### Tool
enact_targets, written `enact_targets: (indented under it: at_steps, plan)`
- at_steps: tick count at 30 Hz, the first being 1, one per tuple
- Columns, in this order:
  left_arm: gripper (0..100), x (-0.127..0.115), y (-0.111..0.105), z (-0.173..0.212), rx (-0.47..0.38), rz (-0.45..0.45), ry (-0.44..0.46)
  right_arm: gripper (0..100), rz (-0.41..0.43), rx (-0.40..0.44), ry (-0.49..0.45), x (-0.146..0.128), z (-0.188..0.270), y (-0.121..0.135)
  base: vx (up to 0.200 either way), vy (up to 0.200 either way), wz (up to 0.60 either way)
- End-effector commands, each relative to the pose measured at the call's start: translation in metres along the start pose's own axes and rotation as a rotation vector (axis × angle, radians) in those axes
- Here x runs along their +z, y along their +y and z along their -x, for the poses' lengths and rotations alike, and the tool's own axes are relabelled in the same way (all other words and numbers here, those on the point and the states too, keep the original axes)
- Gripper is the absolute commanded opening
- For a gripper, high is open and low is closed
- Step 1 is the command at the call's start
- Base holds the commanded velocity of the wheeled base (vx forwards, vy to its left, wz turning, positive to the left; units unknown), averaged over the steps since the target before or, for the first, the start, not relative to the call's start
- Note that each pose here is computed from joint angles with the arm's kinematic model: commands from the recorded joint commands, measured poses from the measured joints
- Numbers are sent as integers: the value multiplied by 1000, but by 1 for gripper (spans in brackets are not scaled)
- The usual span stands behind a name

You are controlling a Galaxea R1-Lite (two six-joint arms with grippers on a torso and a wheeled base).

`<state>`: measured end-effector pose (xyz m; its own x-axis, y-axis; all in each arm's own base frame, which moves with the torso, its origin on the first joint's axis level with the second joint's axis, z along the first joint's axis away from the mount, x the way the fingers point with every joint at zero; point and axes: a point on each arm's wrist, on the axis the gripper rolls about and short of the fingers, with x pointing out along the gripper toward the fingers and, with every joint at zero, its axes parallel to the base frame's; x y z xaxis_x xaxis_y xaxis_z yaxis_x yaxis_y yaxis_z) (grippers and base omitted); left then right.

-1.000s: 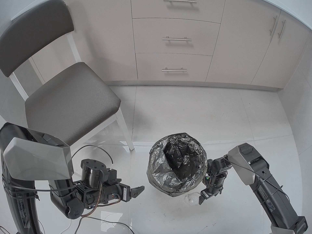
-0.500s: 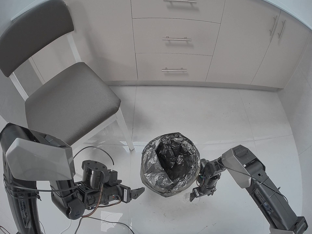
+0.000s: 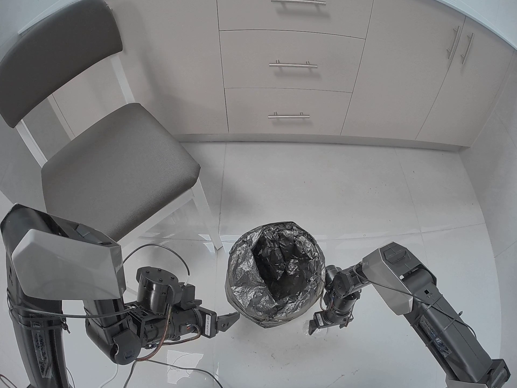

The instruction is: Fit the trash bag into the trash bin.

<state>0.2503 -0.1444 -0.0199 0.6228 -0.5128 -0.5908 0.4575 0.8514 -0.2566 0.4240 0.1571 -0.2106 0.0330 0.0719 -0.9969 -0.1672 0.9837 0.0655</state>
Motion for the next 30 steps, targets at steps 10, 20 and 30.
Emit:
enact_targets:
  at_steps: [10, 20, 30]
  plan:
    - [100, -1, 0, -1, 0, 1, 5, 100, -31, 12, 99, -10, 0, 2, 0, 0, 0]
    - [100, -3, 0, -2, 1, 0, 11, 100, -24, 22, 70, -8, -1, 4, 0, 0, 0]
    - [100, -4, 1, -4, 0, -1, 8, 100, 2, 43, -148, 13, 0, 16, 0, 0, 0]
